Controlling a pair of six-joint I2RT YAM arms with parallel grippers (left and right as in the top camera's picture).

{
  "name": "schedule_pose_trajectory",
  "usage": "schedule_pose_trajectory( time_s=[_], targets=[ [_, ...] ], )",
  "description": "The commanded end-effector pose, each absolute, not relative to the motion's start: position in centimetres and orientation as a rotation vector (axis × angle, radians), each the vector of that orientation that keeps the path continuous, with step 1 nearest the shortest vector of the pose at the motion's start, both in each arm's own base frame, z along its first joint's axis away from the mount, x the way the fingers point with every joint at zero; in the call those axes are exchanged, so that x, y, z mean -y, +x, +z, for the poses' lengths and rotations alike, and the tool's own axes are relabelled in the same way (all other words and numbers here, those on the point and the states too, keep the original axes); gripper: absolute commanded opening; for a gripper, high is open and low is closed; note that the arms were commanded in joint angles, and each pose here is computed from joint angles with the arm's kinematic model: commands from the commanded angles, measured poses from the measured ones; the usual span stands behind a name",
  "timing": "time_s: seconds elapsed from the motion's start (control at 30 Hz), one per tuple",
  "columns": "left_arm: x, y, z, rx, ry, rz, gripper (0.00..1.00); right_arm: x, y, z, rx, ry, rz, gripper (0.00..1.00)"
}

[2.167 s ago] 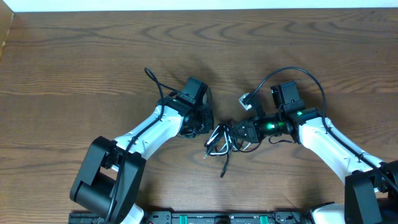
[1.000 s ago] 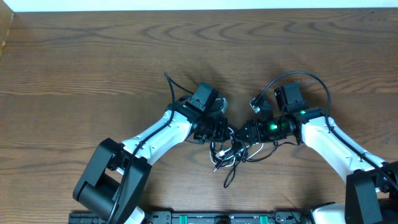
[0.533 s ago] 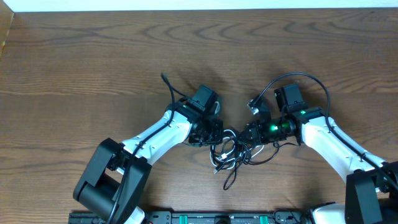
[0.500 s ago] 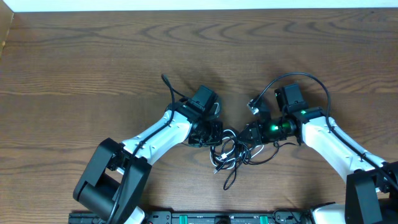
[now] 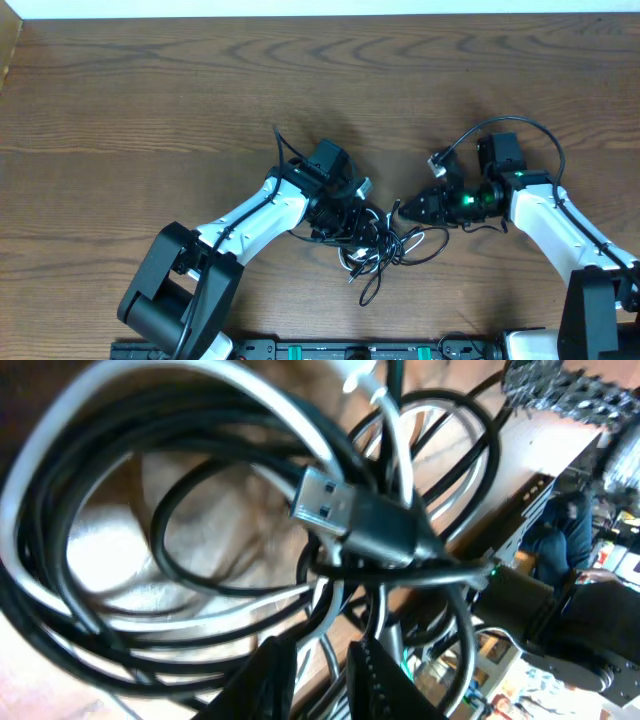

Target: Untangle cables

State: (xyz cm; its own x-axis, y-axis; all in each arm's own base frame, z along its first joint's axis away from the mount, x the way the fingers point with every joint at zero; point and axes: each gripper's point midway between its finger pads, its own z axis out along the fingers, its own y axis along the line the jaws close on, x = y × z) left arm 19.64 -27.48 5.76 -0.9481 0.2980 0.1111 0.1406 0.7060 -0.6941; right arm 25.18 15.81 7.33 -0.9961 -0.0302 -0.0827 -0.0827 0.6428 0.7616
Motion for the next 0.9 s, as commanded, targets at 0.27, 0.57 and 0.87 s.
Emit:
schedule_pose_trajectory(
  time_s=[0.27, 0.57, 0.87],
  targets=[
    [26.7, 18.1, 4.9, 2.705, -0.386, 0.959, 0.23, -17.6, 22.5, 6.8, -2.870, -0.253, 1.295, 0.42],
    [26.0, 18.9, 3.1, 2.842, -0.313, 0.764, 0.23, -18.2, 21.8, 6.5, -2.892, -0.306, 1.267, 0.41],
    [26.8, 20.1, 3.1, 2.888, -0.334, 0.814, 0.22, -17.7, 21.7, 5.3, -2.950, -0.304, 1.138, 0.30]
  ],
)
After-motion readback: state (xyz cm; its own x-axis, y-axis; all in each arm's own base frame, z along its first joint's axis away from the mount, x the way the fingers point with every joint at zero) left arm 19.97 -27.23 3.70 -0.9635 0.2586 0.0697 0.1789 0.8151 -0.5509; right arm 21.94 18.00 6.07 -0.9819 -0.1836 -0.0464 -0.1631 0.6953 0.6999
